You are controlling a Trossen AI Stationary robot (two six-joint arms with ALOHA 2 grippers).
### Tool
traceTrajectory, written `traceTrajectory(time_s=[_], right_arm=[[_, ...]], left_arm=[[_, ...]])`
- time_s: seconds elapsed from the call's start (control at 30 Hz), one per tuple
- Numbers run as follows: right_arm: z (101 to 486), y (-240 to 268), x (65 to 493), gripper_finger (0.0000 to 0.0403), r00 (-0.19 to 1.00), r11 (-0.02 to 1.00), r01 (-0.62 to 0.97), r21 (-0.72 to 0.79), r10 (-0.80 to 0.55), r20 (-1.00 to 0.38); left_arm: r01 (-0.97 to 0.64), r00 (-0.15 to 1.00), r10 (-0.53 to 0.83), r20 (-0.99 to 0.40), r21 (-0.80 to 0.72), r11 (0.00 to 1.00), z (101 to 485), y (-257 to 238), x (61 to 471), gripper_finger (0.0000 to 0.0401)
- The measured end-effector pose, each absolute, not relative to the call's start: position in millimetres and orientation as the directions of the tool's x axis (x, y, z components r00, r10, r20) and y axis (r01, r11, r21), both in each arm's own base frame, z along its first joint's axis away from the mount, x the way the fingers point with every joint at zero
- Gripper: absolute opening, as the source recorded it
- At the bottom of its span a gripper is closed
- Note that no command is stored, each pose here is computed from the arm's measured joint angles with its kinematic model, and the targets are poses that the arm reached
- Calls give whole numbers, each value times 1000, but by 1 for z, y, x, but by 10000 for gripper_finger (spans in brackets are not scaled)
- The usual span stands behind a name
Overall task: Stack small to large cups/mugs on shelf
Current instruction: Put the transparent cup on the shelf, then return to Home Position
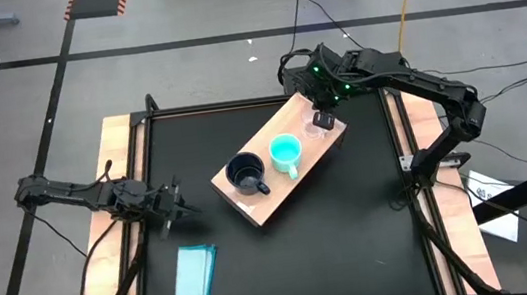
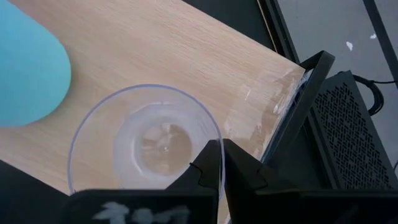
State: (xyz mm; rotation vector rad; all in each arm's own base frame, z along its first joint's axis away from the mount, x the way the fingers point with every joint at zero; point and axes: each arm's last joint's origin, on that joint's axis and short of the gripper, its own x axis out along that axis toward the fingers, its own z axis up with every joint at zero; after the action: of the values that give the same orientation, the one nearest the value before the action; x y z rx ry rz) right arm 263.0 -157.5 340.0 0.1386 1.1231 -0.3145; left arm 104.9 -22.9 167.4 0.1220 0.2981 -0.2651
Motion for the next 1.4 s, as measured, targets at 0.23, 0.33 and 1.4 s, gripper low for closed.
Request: traceTrajectory(time_s=[0.23, 0.33, 1.4], right_arm=[[340, -158, 263, 0, 392, 947, 317, -48, -176, -903], [340, -158, 264, 1, 396, 945, 323, -46, -179, -901], [372, -145, 246, 135, 553, 949, 315, -29, -209, -807]], left_arm=[[275, 921, -239, -306, 79, 958, 167, -23, 105, 26], [276, 921, -239, -307, 79, 958, 167, -23, 105, 26], [275, 920, -240, -311, 73, 959, 167, -23, 105, 26]])
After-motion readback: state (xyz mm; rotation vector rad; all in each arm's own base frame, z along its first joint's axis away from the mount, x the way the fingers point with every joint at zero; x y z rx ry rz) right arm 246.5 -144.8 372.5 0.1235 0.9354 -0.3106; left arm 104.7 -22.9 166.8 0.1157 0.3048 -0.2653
